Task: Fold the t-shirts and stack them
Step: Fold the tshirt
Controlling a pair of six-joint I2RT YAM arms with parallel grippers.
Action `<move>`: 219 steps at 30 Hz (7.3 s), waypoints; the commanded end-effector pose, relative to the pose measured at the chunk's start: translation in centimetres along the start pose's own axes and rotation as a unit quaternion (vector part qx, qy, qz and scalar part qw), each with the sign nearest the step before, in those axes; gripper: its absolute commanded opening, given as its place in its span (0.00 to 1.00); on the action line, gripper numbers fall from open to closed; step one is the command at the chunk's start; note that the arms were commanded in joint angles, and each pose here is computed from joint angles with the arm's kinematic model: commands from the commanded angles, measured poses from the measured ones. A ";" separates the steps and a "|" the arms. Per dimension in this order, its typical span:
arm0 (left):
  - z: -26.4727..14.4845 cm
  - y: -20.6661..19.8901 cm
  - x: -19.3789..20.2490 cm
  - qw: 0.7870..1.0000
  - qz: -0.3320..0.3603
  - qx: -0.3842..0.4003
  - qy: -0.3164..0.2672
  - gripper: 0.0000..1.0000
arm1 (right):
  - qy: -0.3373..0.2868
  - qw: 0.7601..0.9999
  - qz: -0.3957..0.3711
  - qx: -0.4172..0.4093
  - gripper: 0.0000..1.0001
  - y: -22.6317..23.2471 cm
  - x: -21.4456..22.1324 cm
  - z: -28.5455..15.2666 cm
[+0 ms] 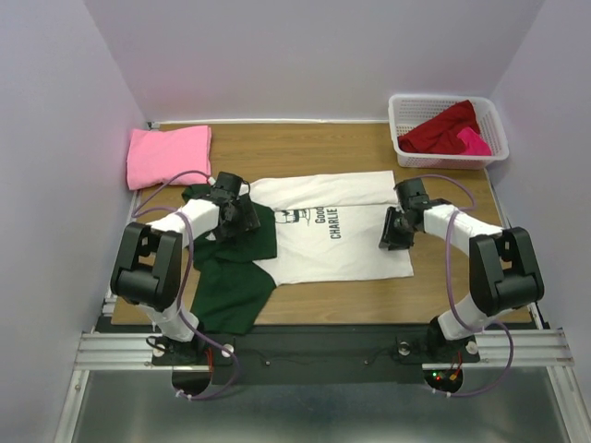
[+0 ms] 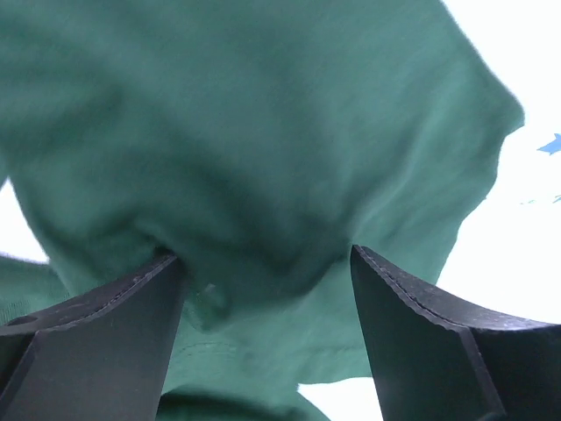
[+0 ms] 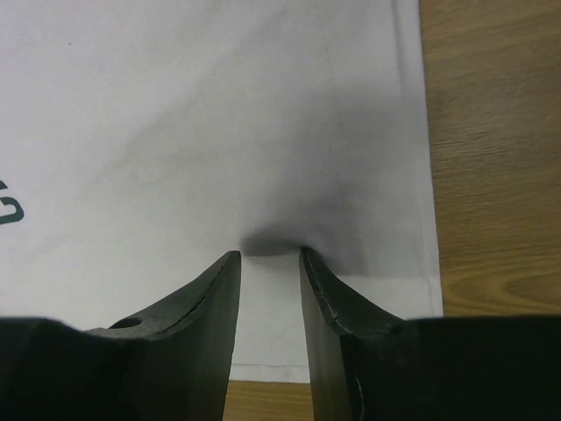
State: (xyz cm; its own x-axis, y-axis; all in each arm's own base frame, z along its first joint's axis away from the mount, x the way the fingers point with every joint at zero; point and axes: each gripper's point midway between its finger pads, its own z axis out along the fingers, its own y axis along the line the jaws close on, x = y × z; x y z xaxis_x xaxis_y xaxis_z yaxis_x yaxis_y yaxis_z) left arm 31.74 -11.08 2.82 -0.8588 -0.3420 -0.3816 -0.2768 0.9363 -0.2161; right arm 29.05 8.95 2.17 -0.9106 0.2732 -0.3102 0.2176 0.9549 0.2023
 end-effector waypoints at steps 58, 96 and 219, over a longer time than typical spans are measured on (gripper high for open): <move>-6.4 6.1 11.3 0.984 -0.143 -0.061 0.087 0.03 | -0.104 0.984 0.104 0.096 0.68 -7.2 -1.9 -5.1; -18.0 3.9 3.7 0.987 -0.147 0.014 -0.071 0.00 | -0.069 0.982 0.112 0.137 0.01 -8.6 -1.0 -4.7; -7.1 11.7 -10.2 0.957 -0.137 -0.050 -0.249 0.94 | -0.283 0.860 -0.400 -0.141 0.01 39.9 -6.1 -2.7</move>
State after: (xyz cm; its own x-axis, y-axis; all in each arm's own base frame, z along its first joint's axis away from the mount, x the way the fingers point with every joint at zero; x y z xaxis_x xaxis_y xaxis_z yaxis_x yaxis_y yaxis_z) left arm 33.82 4.03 10.51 -0.4476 -0.5547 -0.7014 -0.5349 0.7946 -0.2871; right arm 37.22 48.25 9.60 -0.3832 -0.5145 -0.7671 -0.7024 0.7016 -0.1197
